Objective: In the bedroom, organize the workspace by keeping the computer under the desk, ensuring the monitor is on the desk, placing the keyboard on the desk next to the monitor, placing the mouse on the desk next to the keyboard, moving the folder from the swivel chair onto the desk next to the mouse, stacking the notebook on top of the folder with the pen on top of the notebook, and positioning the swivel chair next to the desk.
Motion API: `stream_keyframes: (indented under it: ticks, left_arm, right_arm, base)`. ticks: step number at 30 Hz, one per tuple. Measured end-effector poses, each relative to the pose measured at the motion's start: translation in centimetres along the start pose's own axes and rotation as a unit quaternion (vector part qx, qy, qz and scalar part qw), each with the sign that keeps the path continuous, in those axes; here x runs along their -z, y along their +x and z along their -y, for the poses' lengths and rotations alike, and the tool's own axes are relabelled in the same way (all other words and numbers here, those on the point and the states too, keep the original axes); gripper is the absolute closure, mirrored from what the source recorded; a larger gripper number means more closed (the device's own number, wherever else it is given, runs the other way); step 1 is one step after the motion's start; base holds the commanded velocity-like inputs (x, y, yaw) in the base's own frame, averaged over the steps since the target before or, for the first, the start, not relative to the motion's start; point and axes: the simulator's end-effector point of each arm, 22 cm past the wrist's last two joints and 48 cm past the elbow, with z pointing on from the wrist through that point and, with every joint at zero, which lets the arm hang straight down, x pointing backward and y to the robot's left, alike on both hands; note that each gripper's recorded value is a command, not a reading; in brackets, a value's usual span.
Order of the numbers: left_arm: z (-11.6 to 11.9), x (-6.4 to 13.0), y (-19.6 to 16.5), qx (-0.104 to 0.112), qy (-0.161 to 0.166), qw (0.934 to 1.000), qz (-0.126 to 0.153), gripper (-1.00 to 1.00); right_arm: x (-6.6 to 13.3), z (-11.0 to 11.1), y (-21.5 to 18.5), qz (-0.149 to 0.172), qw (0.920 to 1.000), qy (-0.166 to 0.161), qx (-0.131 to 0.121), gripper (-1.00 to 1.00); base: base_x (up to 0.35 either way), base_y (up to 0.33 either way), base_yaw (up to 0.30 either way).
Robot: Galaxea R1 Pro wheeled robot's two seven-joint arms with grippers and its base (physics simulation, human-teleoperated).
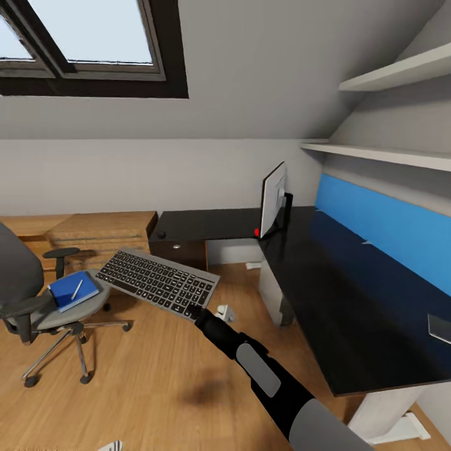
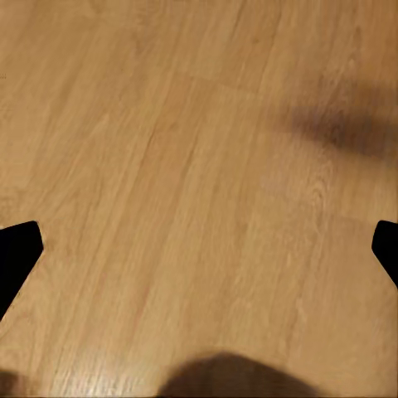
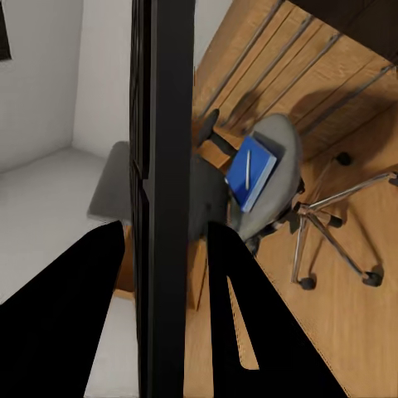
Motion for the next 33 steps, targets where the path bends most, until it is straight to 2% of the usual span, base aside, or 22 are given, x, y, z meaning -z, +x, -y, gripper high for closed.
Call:
stream_keyframes:
  ticks: [6,18,33]
  left_arm:
    - [0.1,0.1,-0.3,0.001,0.001,1.0000,0.003,-1.00]
    - [0.2,0.2,-0.8,0.002,0.003,0.9999,0.010,-1.00]
    - [0.2,0.3,-1.1,0.005,0.003,0.9999,0.013,-1.00]
  right_arm:
    - [0.1,-0.4,-0.2,0.001,1.0000,-0.003,0.003,1.00]
    - [0.2,-1.2,-0.5,0.004,0.9999,-0.007,0.007,1.00]
    - [0.3,-1.6,-0.5,0.004,0.9999,-0.010,0.010,1.00]
  base:
    - [0.000,0.271,0.163]
    - [0.004,0.026,0.139]
    - [0.276,0.000,0.043]
